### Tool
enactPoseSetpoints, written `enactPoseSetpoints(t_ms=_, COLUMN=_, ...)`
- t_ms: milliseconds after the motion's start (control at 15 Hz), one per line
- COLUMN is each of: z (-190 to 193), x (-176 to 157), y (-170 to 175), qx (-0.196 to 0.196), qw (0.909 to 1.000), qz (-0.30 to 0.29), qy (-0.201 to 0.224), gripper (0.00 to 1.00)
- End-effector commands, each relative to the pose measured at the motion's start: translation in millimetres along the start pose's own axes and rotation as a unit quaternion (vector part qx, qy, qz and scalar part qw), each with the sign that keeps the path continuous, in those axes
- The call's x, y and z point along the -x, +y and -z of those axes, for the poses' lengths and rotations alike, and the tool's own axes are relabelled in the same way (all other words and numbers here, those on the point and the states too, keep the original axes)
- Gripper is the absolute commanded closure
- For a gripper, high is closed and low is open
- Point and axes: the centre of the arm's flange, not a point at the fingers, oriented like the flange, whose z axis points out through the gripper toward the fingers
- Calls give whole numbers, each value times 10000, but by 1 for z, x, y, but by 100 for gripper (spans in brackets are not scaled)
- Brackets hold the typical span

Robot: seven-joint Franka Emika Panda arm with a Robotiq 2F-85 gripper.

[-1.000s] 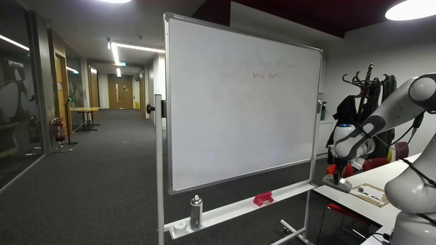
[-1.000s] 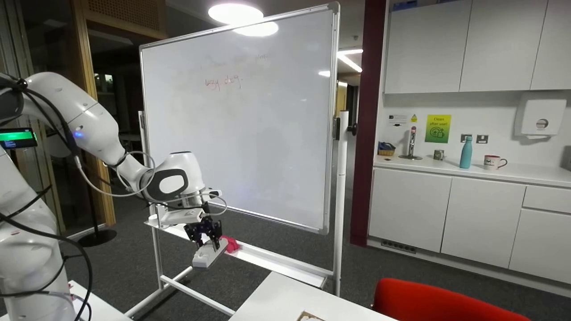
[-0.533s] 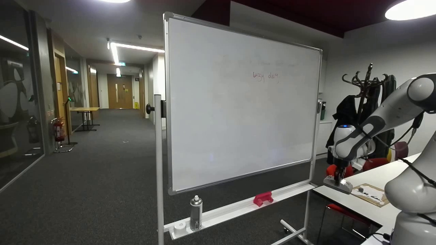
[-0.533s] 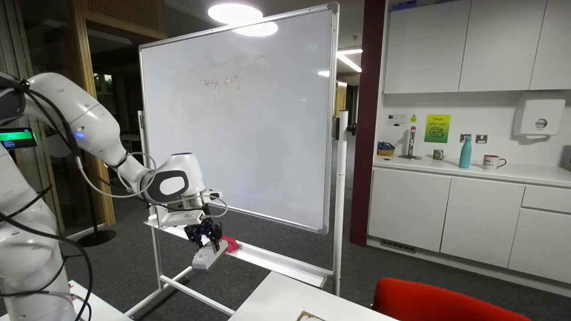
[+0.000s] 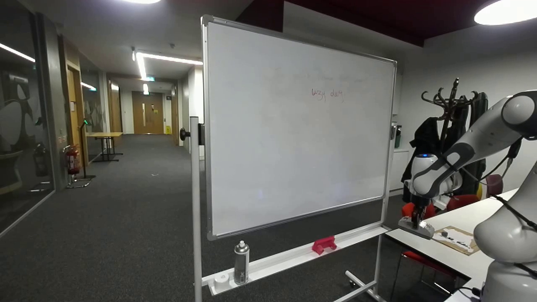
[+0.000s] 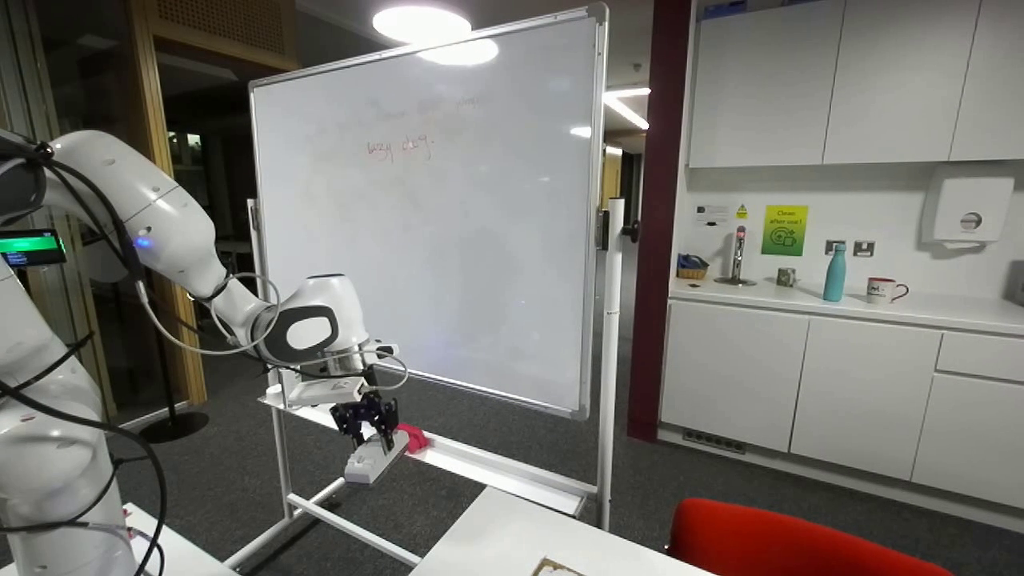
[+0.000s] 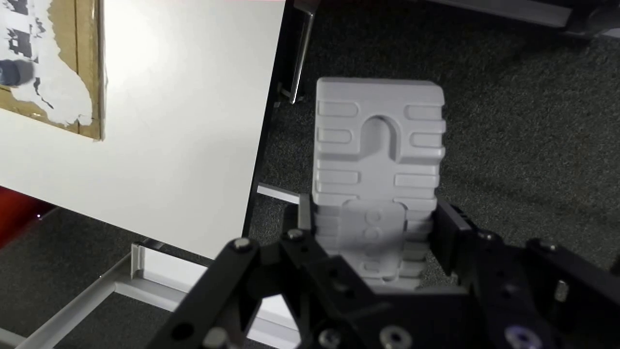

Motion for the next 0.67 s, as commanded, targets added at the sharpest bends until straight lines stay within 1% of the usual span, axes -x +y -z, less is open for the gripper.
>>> enactPoseSetpoints(t_ms=0, z=0, x=0, y=0, qx=0, qw=10000, qz=0, qy=0, gripper=41)
enactPoseSetpoints(t_ms=67, z=0, x=0, y=0, qx=0, qw=10000, qz=0, qy=0, gripper=66)
enactPoseSetpoints(t_ms=200, z=6, x=-2, y=-7, qx=12, qw=10000, qz=-15, qy=37, gripper=66)
enactPoseSetpoints(t_ms=267, z=14, x=-2, y=-13, qx=6, qw=10000, qz=-16, qy=63, gripper=66)
enactPoseSetpoints(t_ms=600, z=80, x=-7, y=-49, qx=150, qw=9991, qz=163, qy=350, gripper=66)
